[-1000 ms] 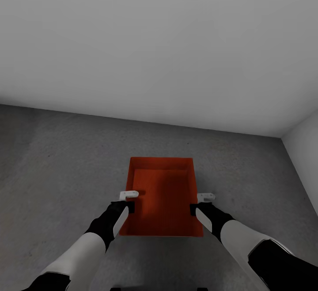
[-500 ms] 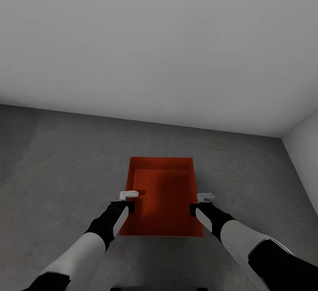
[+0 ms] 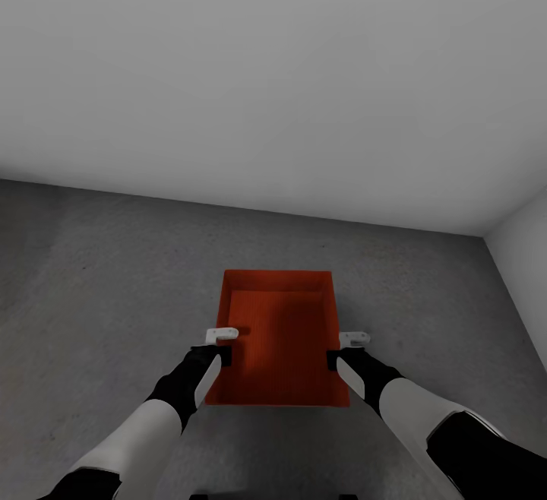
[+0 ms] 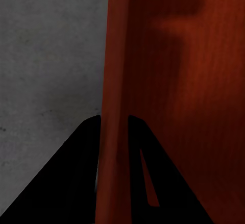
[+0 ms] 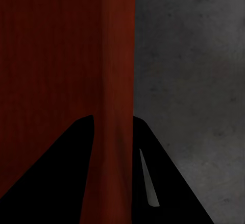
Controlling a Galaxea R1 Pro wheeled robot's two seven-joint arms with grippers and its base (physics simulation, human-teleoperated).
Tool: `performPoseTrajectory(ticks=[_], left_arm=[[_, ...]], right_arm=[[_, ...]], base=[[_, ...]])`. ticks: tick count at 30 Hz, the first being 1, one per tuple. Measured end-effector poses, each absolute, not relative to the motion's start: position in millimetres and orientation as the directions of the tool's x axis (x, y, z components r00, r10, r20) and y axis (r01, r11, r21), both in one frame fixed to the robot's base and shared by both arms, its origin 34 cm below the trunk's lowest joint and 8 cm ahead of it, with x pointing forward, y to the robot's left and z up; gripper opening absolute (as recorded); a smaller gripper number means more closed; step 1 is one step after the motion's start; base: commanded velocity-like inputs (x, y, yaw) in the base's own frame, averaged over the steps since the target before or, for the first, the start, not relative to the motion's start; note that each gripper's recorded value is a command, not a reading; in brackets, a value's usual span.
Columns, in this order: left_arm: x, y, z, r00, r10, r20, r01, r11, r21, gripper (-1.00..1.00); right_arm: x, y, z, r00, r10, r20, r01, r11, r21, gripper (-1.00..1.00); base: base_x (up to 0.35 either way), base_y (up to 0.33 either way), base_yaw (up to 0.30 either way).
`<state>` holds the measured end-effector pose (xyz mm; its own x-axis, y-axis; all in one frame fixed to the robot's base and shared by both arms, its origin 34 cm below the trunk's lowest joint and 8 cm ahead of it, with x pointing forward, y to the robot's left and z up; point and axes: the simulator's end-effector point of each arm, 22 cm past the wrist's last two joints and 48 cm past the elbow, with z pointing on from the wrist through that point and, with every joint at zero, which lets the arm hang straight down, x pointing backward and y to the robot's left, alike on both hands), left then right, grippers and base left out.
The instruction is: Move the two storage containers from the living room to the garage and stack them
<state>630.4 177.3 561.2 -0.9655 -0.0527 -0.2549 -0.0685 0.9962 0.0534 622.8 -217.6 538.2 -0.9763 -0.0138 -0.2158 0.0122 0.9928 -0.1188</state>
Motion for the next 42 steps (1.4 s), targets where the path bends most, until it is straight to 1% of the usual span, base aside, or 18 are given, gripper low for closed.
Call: performPoseTrajectory(ticks=[6, 20, 29, 42], left_arm=[[631.0, 177.6, 561.5, -0.965, -0.052, -0.256, -0.068, 0.996, 0.054, -1.00], [631.1, 177.6, 561.6, -0.965, -0.053, -0.256, -0.069, 0.996, 0.054, -1.00], [631.1, 177.6, 561.6, -0.965, -0.053, -0.256, -0.069, 0.996, 0.054, -1.00], [630.8, 177.4, 561.4, -0.965, -0.052, -0.256, -0.068, 0.996, 0.054, -1.00]], right_arm=[[623.2, -217.3, 538.3, -0.976, -0.013, -0.217, 0.014, 0.993, -0.118, -1.00], [623.2, -217.3, 538.4, -0.976, -0.013, -0.218, 0.014, 0.993, -0.118, -1.00], [623.3, -217.2, 538.4, -0.976, -0.013, -0.218, 0.013, 0.993, -0.118, -1.00], [623.0, -217.5, 538.3, -0.976, -0.013, -0.217, 0.013, 0.993, -0.118, -1.00]], base=[[0.000, -0.141, 0.000], [0.000, -0.006, 0.002], [0.000, 0.000, 0.175], [0.000, 0.000, 0.012]])
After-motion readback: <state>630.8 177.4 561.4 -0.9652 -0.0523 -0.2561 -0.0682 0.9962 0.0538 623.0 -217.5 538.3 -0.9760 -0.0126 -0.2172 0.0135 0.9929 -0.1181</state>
